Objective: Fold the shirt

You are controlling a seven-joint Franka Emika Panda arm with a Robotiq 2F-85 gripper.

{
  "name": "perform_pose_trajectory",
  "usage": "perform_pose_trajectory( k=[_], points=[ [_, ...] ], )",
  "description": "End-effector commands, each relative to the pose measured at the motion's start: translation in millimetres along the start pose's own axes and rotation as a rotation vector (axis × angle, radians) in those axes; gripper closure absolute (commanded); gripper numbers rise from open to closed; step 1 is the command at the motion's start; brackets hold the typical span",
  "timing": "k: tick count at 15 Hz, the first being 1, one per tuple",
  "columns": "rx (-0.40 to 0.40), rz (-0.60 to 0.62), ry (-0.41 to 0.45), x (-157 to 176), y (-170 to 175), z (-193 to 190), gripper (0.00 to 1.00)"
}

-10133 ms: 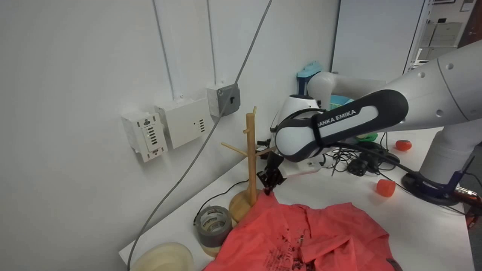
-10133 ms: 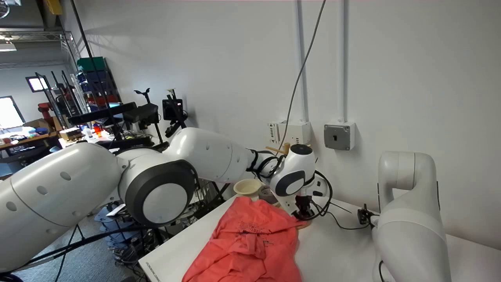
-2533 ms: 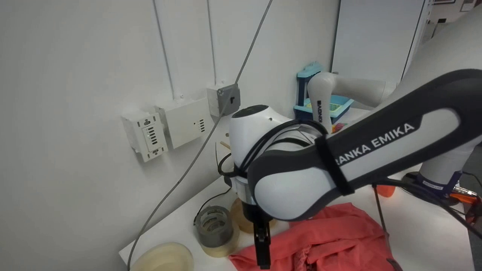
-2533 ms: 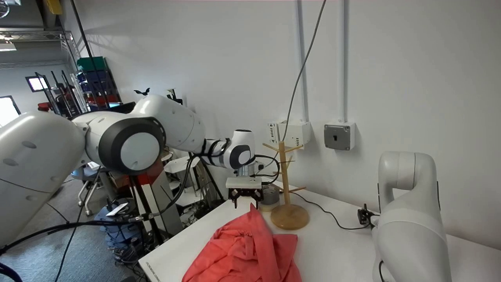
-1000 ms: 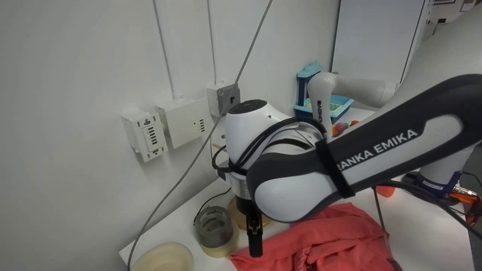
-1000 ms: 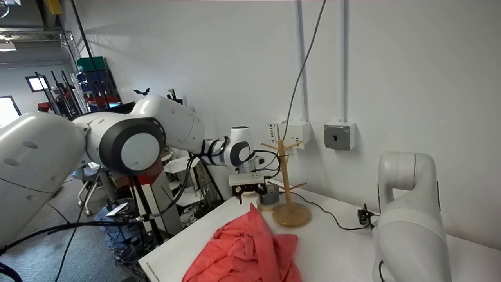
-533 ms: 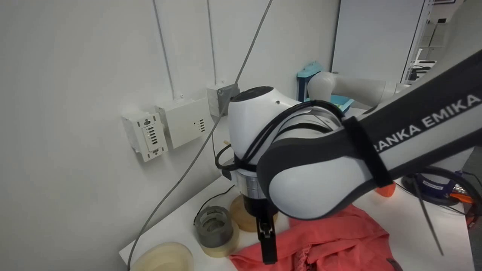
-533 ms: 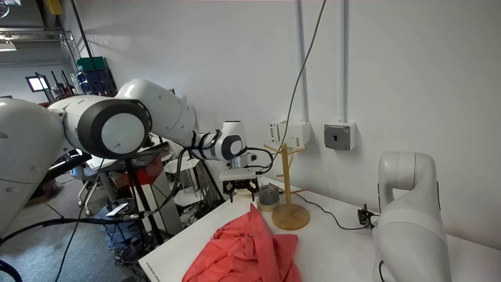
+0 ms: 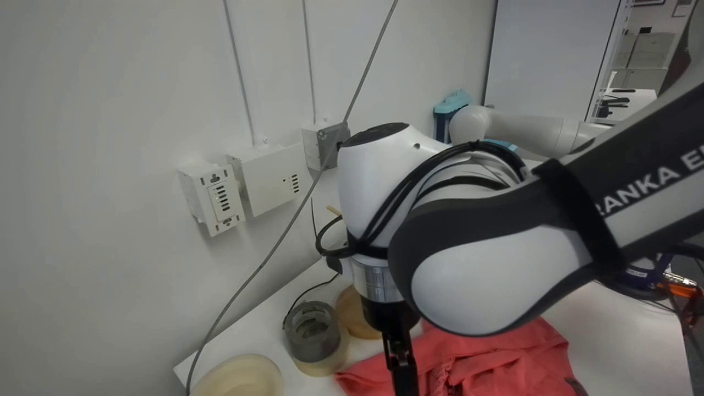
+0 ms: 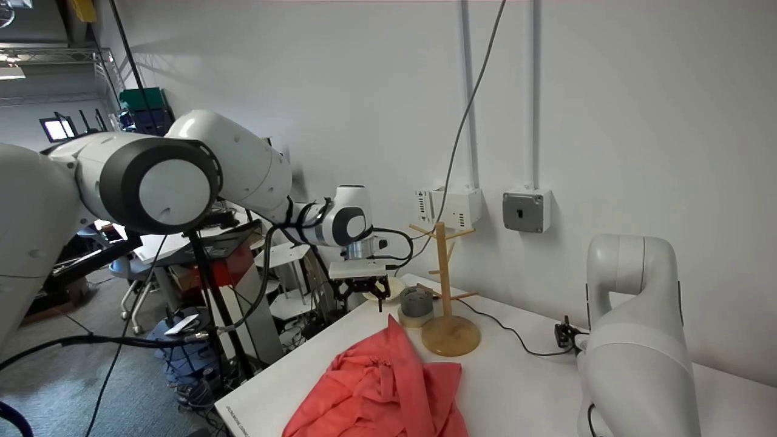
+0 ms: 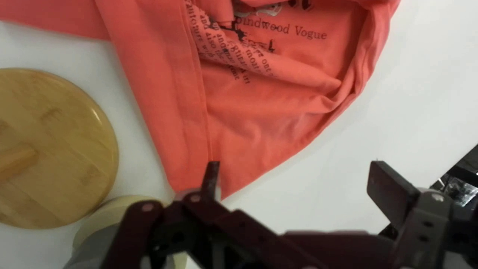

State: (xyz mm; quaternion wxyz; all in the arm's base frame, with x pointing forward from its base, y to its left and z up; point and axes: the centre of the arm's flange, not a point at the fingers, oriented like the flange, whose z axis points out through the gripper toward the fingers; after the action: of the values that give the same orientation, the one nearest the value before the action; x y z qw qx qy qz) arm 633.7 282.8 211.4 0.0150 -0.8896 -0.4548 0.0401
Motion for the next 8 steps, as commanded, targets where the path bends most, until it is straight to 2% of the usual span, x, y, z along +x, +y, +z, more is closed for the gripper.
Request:
perform_pose_trajectory(
  k=[1,3,8],
  points=[
    [0.067,-0.034,0.003,5,-10,10,0.00],
    [0.081,-0.021,0.002,14,-10,23,0.00],
    [0.059,0.000,0.013,27,5,56,0.00]
  ],
)
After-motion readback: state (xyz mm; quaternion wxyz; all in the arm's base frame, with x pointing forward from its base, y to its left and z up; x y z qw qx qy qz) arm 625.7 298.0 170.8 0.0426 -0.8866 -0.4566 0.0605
